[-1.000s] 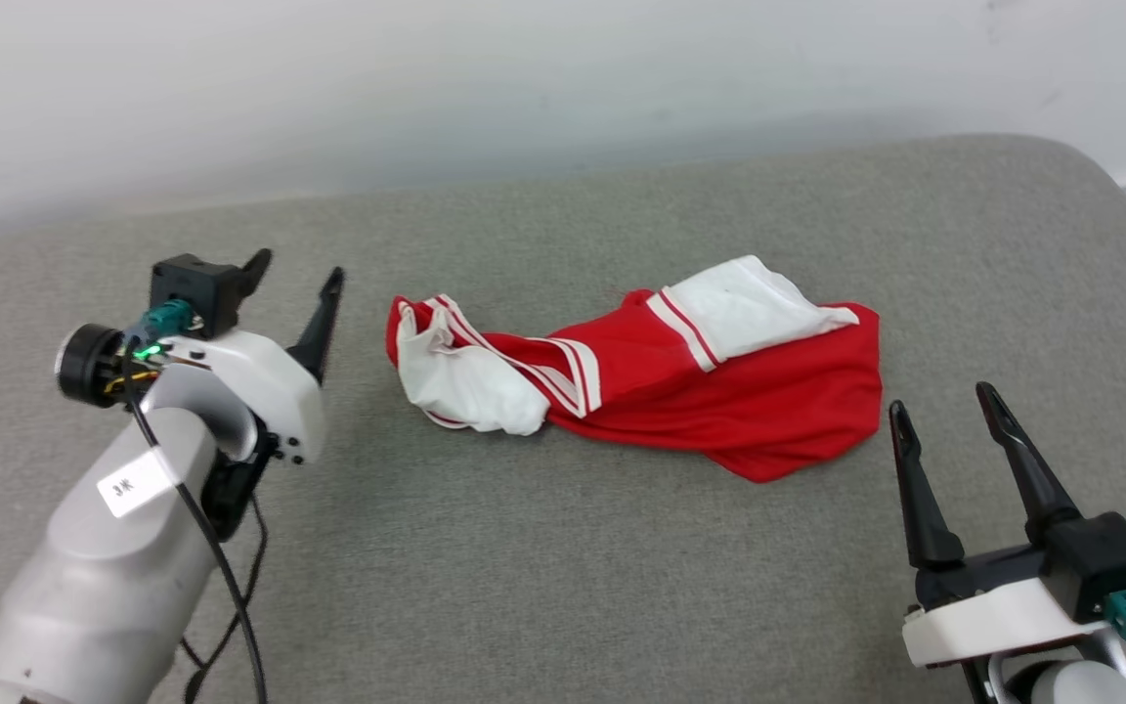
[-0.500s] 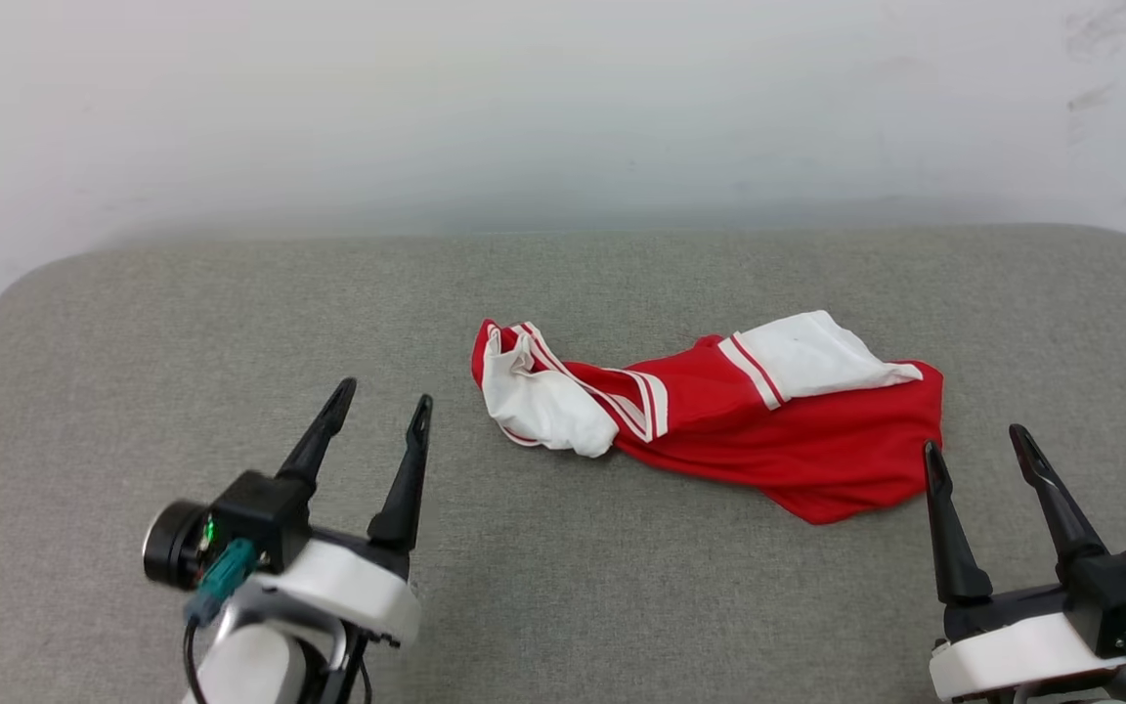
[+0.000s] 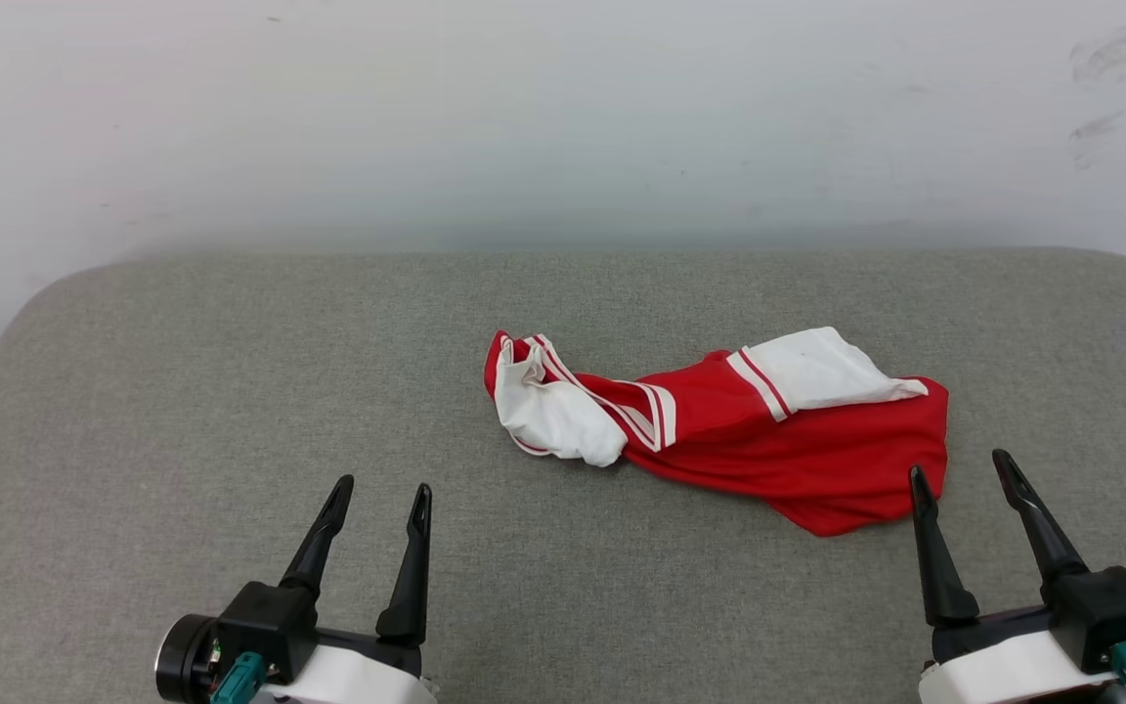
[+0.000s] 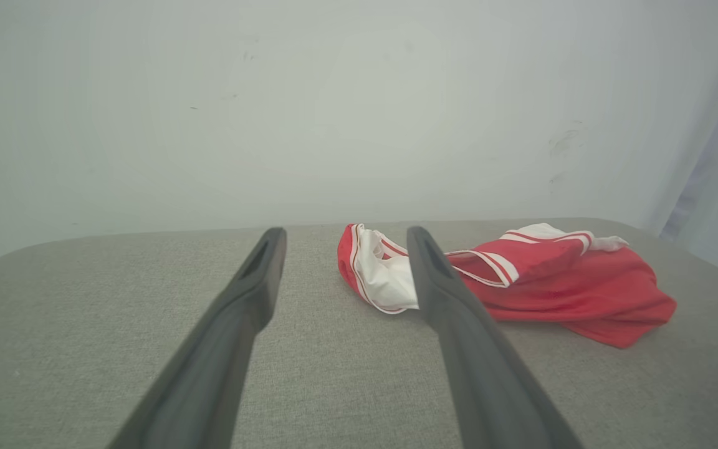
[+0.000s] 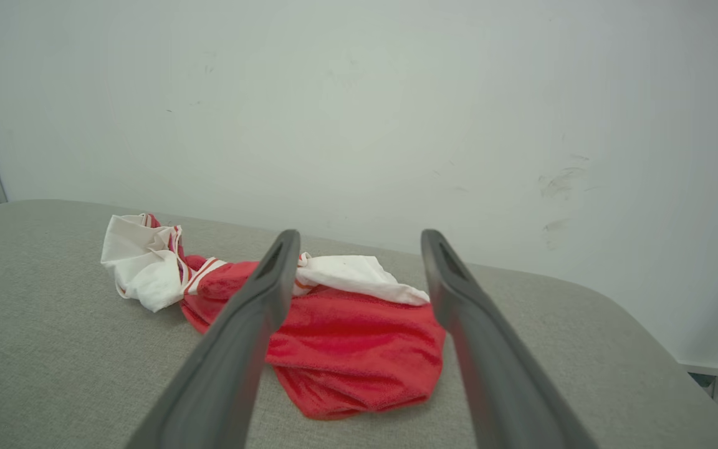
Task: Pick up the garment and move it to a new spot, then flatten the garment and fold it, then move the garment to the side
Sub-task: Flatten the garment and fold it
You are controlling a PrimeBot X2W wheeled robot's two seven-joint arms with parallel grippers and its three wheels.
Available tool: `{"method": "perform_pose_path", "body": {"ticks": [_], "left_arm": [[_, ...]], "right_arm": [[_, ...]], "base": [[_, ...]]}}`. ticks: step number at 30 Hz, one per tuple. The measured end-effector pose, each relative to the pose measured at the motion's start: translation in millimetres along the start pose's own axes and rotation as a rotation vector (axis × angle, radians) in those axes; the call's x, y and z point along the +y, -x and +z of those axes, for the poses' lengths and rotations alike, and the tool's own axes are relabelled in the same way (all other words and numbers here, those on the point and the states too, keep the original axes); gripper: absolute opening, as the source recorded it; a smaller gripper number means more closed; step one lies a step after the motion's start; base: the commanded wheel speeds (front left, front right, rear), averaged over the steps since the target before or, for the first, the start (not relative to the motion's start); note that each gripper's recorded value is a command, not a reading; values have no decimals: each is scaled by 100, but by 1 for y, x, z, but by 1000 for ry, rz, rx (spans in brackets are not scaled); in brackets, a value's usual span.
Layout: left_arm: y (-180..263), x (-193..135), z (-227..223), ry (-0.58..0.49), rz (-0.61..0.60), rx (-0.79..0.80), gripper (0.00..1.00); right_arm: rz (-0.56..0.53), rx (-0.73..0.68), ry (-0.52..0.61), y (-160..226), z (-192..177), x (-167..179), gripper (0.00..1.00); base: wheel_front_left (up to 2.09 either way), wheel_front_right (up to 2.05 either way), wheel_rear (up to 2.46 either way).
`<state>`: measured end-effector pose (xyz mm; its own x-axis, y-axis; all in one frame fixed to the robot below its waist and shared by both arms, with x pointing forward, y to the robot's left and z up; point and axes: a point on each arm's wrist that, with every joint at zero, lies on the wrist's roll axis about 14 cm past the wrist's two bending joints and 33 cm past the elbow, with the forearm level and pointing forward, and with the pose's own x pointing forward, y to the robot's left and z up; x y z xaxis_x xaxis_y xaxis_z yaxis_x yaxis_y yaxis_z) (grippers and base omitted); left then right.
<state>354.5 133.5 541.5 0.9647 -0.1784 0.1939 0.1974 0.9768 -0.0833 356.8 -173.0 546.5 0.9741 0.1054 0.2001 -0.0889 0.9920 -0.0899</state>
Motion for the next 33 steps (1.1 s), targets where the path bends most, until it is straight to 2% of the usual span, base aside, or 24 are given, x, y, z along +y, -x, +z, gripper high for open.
{"method": "perform_pose_path", "body": {"ticks": [33], "left_arm": [[-1, -3, -7, 20, -16, 17, 100]], "right_arm": [[13, 19, 2, -2, -6, 4, 100]], "base": [[0, 0, 0]]}}
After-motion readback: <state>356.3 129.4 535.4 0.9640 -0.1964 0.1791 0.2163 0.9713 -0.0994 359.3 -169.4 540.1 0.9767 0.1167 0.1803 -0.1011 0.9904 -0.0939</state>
